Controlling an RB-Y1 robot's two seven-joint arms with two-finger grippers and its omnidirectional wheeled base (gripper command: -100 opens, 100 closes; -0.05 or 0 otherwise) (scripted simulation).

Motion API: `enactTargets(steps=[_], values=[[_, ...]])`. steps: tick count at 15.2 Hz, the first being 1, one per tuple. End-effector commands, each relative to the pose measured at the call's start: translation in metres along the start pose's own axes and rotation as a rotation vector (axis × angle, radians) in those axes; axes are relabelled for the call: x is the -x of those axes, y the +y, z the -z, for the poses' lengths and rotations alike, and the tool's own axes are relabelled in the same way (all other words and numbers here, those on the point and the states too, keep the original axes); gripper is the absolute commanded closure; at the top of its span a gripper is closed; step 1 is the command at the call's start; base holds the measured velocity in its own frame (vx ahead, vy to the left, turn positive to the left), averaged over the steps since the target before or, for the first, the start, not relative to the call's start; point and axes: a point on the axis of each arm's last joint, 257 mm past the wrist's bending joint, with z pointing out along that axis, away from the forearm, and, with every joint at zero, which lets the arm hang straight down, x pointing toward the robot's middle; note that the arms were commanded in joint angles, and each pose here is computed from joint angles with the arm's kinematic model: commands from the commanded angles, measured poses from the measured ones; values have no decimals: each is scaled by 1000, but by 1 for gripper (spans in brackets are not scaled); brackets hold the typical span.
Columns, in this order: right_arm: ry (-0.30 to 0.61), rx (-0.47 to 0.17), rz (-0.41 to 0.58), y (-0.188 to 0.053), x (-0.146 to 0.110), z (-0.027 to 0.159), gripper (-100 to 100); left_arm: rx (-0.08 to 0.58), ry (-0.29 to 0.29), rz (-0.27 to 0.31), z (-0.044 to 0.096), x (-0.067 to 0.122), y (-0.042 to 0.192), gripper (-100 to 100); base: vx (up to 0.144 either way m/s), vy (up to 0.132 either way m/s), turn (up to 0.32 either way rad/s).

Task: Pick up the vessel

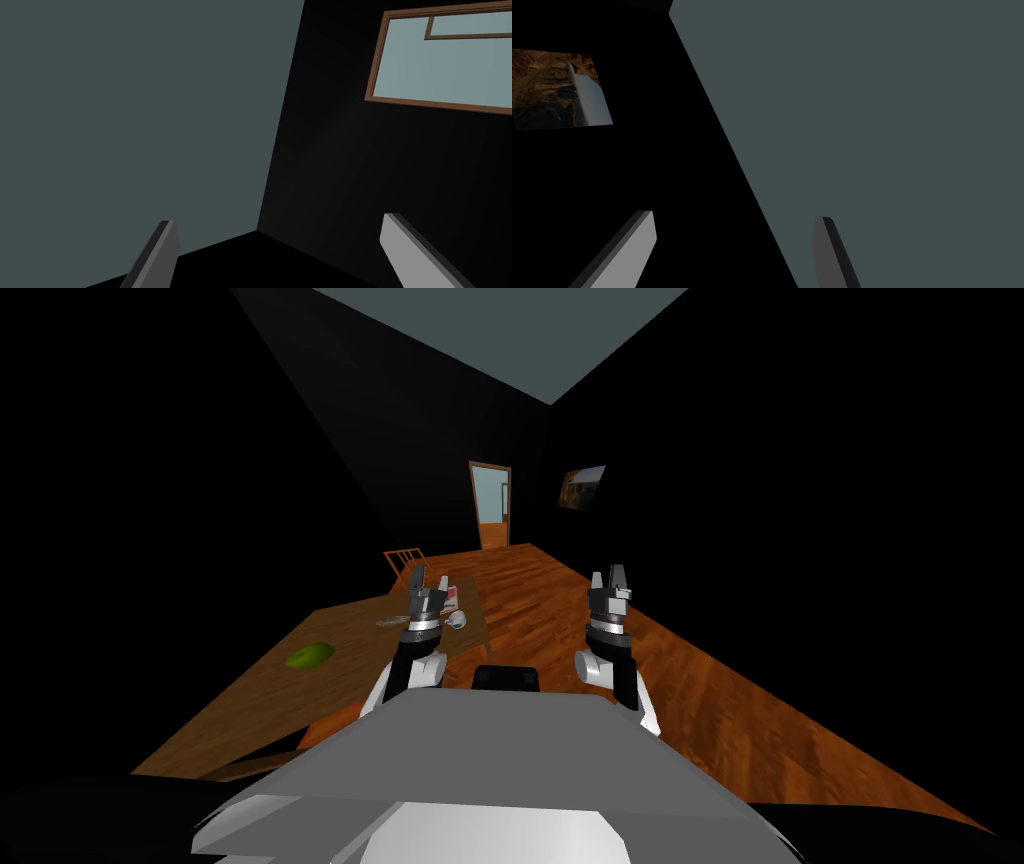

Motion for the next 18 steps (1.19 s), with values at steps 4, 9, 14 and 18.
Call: enactTargets(steps=[4, 9, 14, 18], values=[[0, 0, 0, 0, 0, 0, 0, 98, 53, -5, 11, 6, 29, -100, -65, -64, -25], [0, 0, 0, 0, 0, 0, 0, 268, 49, 25, 32, 32, 77, -100, -6, -112, -61], [0, 0, 0, 0, 0, 0, 0, 431, 6, 65, 60, 62, 121, -100, 43, -74, -57], [0, 0, 0, 0, 0, 0, 0, 551, -42, 99, 84, 86, 150, -100, 57, -54, -60]])
